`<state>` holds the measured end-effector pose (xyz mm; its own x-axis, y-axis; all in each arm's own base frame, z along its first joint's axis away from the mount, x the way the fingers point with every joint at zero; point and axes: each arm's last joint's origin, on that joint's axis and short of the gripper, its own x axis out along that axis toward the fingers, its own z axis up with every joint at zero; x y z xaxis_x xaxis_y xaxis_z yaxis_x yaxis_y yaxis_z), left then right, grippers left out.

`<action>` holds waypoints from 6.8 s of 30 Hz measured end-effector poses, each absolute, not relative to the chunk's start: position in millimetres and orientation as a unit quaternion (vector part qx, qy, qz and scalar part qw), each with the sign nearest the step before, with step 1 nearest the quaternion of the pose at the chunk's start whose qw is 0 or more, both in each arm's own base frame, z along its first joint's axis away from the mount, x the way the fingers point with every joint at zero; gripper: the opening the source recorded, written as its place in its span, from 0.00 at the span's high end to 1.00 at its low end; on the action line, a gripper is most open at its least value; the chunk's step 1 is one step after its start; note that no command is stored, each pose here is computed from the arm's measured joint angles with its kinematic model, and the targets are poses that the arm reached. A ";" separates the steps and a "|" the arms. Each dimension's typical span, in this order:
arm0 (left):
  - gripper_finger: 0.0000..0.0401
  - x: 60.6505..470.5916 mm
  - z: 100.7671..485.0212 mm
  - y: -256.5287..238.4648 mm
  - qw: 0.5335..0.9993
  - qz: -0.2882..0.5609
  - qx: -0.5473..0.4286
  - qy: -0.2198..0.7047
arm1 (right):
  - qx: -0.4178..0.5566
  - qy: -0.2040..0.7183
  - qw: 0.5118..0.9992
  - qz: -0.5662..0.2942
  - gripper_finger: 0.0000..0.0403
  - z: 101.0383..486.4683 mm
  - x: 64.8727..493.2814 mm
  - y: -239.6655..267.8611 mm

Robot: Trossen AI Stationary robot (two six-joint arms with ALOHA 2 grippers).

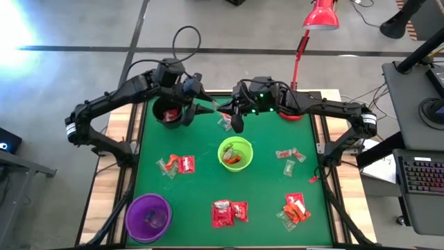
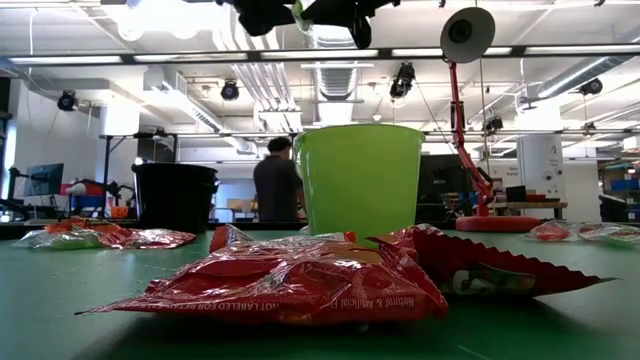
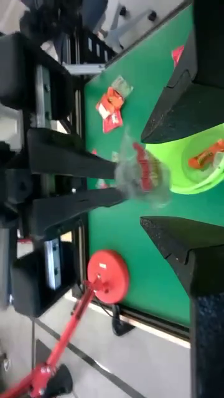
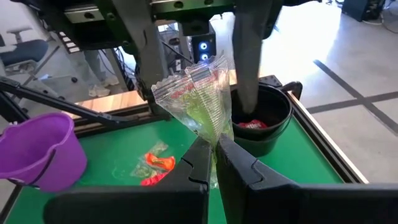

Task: Sort candy
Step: Put the green gummy into the purple bucket, then put the orange chocolate into the green bucket

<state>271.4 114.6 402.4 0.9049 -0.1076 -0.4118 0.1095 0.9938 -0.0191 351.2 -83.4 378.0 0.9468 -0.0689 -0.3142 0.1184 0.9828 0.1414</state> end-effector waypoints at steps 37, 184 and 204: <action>0.98 270.4 393.8 119.2 0.968 -0.065 -0.005 0.242 | 0.104 0.159 0.980 -0.056 0.73 377.2 351.0 -83.6; 0.64 224.8 178.4 -18.3 0.608 0.341 -0.304 0.649 | 0.052 0.300 0.935 -0.182 0.66 354.5 316.4 -140.4; 0.79 224.2 162.1 5.7 0.602 0.354 -0.297 0.652 | 0.115 0.360 0.906 -0.191 0.66 343.7 307.8 -135.3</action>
